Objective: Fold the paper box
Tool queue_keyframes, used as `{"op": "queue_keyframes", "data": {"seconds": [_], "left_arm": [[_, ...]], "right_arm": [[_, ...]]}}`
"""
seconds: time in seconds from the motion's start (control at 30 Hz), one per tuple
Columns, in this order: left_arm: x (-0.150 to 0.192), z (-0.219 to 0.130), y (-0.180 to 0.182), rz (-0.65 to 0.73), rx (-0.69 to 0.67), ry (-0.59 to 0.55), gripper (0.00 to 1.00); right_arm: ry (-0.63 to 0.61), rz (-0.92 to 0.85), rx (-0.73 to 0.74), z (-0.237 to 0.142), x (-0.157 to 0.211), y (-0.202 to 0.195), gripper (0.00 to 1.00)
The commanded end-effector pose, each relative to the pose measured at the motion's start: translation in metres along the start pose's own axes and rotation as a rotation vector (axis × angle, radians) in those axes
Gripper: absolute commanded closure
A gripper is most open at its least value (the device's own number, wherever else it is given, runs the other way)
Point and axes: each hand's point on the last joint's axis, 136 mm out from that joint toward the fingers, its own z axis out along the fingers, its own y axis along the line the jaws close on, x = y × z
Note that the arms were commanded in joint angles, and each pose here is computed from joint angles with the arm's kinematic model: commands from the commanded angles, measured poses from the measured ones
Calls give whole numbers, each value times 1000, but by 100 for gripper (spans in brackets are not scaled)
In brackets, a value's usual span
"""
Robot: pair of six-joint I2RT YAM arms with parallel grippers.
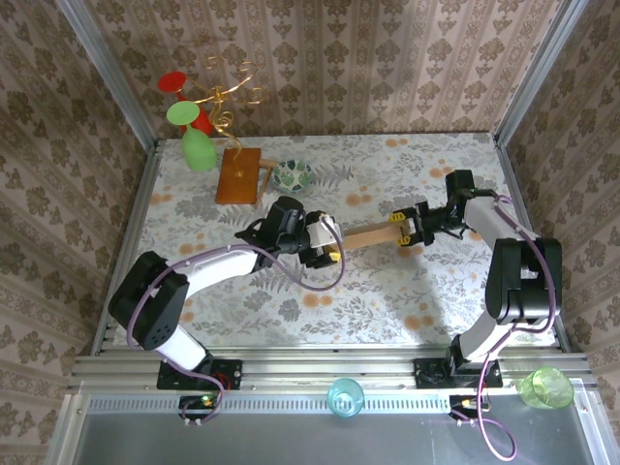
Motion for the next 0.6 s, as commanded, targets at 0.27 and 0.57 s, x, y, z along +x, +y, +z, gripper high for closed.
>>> {"op": "queue_keyframes", "data": {"seconds": [0.27, 0.57], "left_arm": [[-14, 13, -11, 54, 63, 30, 34], [-9, 17, -14, 6, 113, 94, 51]], "right_arm": [[53, 84, -21, 11, -8, 0, 63], [55, 102, -27, 15, -15, 1, 56]]}}
